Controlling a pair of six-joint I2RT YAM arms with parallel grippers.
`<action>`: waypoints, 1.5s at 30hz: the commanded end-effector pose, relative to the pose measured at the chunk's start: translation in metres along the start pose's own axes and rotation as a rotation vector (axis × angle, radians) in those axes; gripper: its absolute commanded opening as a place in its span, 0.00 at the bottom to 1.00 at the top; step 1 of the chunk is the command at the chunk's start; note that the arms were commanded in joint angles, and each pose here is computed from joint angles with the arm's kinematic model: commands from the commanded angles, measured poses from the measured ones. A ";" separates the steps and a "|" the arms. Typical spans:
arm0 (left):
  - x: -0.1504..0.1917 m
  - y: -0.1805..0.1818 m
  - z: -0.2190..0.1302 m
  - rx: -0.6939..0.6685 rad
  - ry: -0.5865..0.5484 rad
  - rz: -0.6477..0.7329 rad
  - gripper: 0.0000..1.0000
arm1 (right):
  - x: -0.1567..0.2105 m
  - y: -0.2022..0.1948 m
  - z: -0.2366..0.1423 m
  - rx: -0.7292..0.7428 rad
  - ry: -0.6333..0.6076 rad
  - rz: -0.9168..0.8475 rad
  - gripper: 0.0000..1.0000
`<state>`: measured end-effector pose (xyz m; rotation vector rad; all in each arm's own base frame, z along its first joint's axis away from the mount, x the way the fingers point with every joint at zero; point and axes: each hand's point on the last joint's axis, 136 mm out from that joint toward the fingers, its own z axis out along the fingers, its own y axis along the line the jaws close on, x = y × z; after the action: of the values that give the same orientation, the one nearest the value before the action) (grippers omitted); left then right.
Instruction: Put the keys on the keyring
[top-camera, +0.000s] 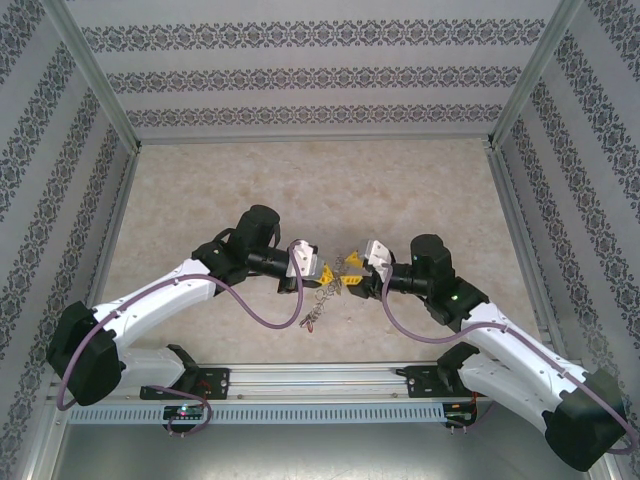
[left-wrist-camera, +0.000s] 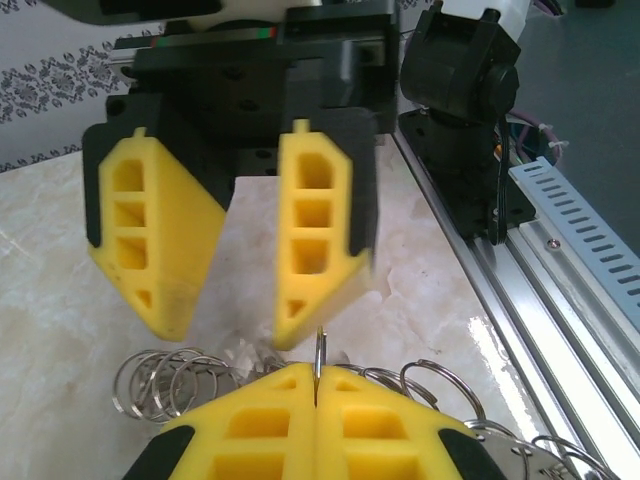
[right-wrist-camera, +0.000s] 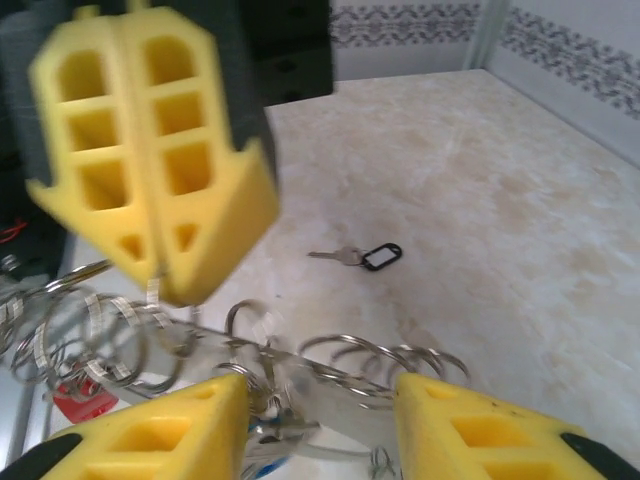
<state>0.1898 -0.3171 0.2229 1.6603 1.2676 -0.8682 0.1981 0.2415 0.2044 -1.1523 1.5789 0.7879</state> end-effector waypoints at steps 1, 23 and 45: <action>-0.027 -0.002 -0.011 0.019 -0.069 0.081 0.00 | 0.000 -0.018 0.001 0.109 -0.005 0.047 0.40; -0.029 -0.003 -0.016 0.000 -0.056 0.098 0.00 | -0.026 0.028 -0.019 -0.037 -0.070 -0.159 0.29; -0.029 0.006 -0.012 -0.039 -0.072 0.068 0.00 | -0.032 0.035 0.002 -0.104 -0.041 -0.202 0.34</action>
<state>0.1847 -0.3126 0.2310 1.6626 1.2501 -0.8558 0.1719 0.2596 0.2274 -1.3186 1.4211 0.7585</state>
